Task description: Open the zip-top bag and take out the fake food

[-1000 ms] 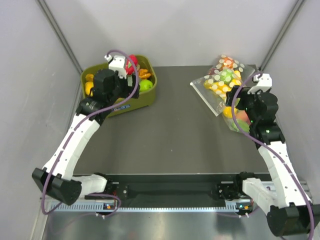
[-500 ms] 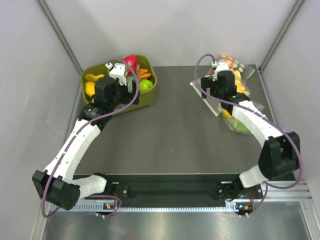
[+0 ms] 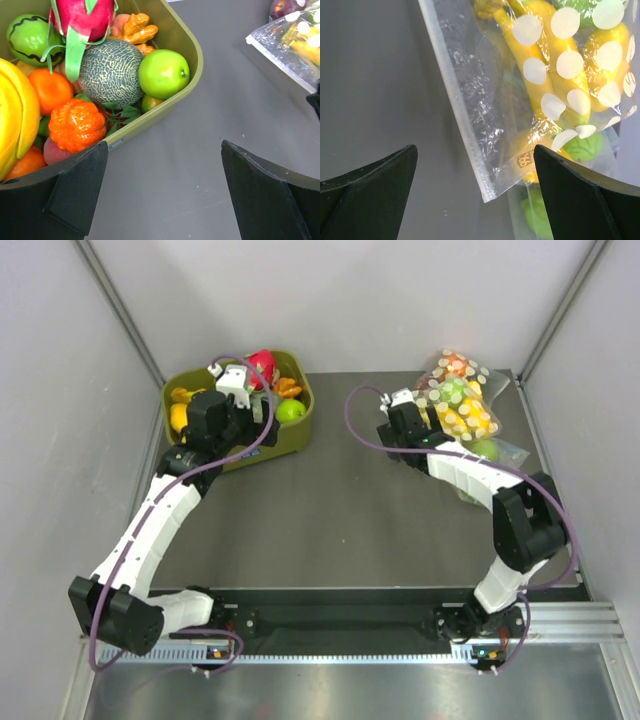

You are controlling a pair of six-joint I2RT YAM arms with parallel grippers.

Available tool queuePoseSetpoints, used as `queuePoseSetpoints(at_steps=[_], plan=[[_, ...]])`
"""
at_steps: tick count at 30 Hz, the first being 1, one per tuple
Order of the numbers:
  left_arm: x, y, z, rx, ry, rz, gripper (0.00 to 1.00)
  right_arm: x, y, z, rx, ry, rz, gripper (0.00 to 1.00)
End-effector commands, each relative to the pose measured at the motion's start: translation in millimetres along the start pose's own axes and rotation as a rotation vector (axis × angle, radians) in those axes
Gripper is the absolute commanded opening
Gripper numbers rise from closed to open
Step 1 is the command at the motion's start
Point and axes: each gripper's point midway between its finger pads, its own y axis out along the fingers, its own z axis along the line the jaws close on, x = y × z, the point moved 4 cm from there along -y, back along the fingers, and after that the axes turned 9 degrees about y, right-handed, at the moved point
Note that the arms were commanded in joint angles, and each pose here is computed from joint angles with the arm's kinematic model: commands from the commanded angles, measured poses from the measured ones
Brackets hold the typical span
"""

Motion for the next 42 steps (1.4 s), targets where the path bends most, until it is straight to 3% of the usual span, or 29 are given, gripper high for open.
queuePoseSetpoints(at_steps=[1,6,13,15,18,19,21,23,25,27,28,30,42], plan=[[9,2,-2,-0.025,-0.011,-0.047,0.99,-6,8,-2,-0.114,-0.073,0.001,1.0],[8,2,0,-0.021,-0.01,-0.047,0.99,-19,23,2,-0.156,-0.133,0.041,1.0],[10,0,0,-0.02,-0.009,-0.055,0.99,-26,39,-12,-0.354,-0.194,0.026,1.0],[11,0,1,-0.016,-0.008,-0.059,0.99,-29,45,-14,-0.396,-0.193,0.023,0.95],[11,-1,3,-0.006,-0.006,-0.061,0.99,-32,49,-17,-0.434,-0.181,0.009,0.78],[10,-1,3,-0.006,-0.004,-0.061,0.99,-32,50,-18,-0.438,-0.182,0.009,0.65],[11,-2,4,-0.003,-0.004,-0.062,0.99,-35,53,-20,-0.447,-0.198,0.022,0.53],[11,-2,5,0.0,-0.005,-0.062,0.99,-33,54,-21,-0.454,-0.199,0.021,0.26],[12,-4,6,0.004,-0.006,-0.068,0.99,-28,50,-23,-0.451,-0.189,0.009,0.14],[13,-4,8,0.012,-0.007,-0.072,0.99,-18,42,-23,-0.427,-0.169,-0.014,0.13],[13,-5,8,0.012,-0.008,-0.074,0.99,-15,38,-23,-0.415,-0.164,-0.022,0.05],[14,-6,9,0.015,-0.01,-0.078,0.99,2,23,-23,-0.364,-0.148,-0.063,0.0],[19,-13,14,0.032,-0.006,-0.115,0.99,101,-108,-17,0.131,-0.017,-0.42,0.0]])
